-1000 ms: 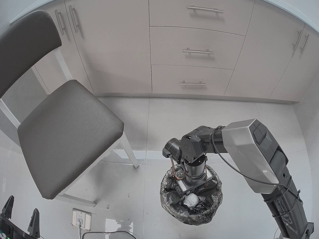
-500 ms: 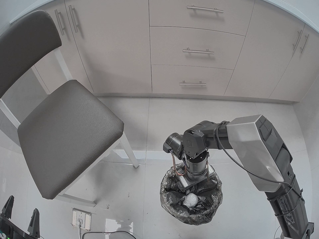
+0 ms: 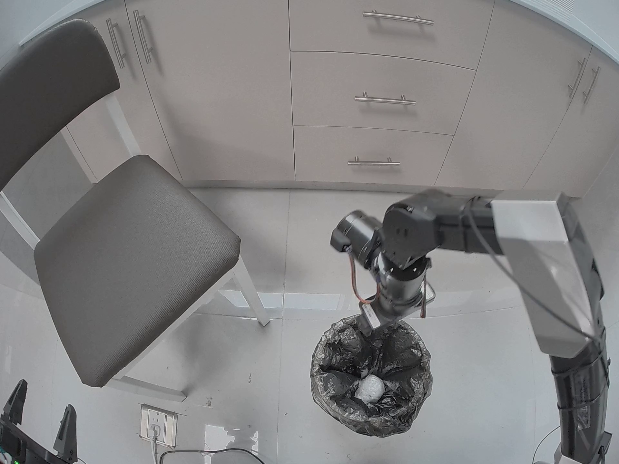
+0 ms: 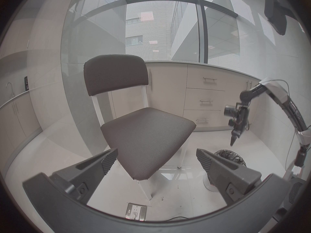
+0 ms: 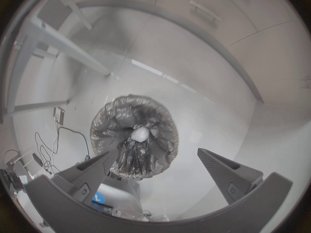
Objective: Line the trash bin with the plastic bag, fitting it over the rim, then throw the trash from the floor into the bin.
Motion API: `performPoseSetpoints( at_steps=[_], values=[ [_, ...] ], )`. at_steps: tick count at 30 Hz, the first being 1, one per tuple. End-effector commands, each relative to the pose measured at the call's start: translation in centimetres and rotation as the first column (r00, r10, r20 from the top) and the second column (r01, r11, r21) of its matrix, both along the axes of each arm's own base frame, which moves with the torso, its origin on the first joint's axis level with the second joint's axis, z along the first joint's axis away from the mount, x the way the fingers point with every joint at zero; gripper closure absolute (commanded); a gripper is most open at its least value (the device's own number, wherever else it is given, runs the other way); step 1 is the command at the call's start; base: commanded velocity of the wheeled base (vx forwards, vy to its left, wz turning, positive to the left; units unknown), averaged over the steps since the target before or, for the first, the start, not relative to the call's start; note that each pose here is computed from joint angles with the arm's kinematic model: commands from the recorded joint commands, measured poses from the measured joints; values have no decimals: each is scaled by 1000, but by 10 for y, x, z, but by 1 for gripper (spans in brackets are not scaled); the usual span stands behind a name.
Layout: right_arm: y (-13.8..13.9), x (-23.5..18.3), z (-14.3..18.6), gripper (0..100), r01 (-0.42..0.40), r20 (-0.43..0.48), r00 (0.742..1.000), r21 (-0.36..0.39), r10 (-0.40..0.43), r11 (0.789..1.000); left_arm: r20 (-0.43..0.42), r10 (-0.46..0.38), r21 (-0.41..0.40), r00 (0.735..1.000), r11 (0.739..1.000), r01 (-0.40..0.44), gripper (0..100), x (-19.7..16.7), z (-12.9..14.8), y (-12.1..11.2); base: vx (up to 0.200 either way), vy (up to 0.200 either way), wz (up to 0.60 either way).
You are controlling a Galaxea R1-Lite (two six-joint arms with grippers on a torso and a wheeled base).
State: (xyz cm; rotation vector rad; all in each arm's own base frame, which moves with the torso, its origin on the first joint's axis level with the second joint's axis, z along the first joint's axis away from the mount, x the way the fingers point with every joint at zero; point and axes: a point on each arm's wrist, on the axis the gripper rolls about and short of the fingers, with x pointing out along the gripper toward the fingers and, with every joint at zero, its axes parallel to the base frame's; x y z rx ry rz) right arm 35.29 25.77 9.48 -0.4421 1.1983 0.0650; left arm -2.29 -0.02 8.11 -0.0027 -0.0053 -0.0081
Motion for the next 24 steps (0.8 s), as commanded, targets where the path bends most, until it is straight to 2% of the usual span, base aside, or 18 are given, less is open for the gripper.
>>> performPoseSetpoints(
  at_steps=[1,2,4,6,9,11,12,13,14,15,16,17,21,23,24],
  values=[
    [-57,-15,117,0,23,232,972,87,-43,996,-5,0,0,1000,1000,0,0,0,-5,0,0,0,0],
    [-73,-17,135,100,26,268,962,93,-50,995,-5,0,0,1000,1000,0,0,0,-5,0,0,0,0],
    [-93,-21,155,100,35,308,949,98,-64,995,-7,0,0,1000,1000,0,0,0,-5,0,0,0,0],
    [-140,-37,198,100,83,400,908,116,-123,990,-7,0,0,1000,1000,0,0,0,-5,0,0,0,0],
    [-189,-58,234,100,170,485,847,142,-219,975,-5,0,0,1000,1000,0,0,0,-5,0,0,0,0],
    [-236,-80,259,100,286,549,767,171,-332,943,-7,0,0,1000,1000,0,0,0,-5,0,0,0,0],
    [-250,-91,267,100,317,568,737,190,-368,929,-7,0,0,1000,1000,0,0,0,-5,0,0,0,0],
    [-263,-107,278,100,334,590,702,221,-398,916,-7,0,0,1000,1000,0,0,0,-5,0,0,0,0],
    [-266,-118,285,100,328,605,687,236,-402,915,-7,0,0,1000,1000,0,0,0,-5,0,0,0,0],
    [-267,-123,287,100,328,609,683,238,-404,914,-5,0,0,1000,1000,0,0,0,-5,0,0,0,0],
    [-266,-155,299,100,308,629,669,250,-396,918,-5,0,0,1000,1000,0,0,0,-5,0,0,0,0],
    [-266,-172,304,0,305,633,667,248,-392,920,-7,0,0,1000,1000,0,0,0,-5,0,0,0,0],
    [-266,-242,313,0,287,633,686,216,-357,933,-5,2,-3,1000,1000,-2,0,0,-5,0,0,0,0],
    [-267,-264,314,0,282,641,687,198,-342,939,-7,2,-5,1000,1000,-2,0,0,-5,0,0,0,0],
    [-266,-283,315,0,281,650,679,202,-343,938,-5,2,-6,1000,1000,-2,0,0,-5,0,0,0,0]
  ],
)
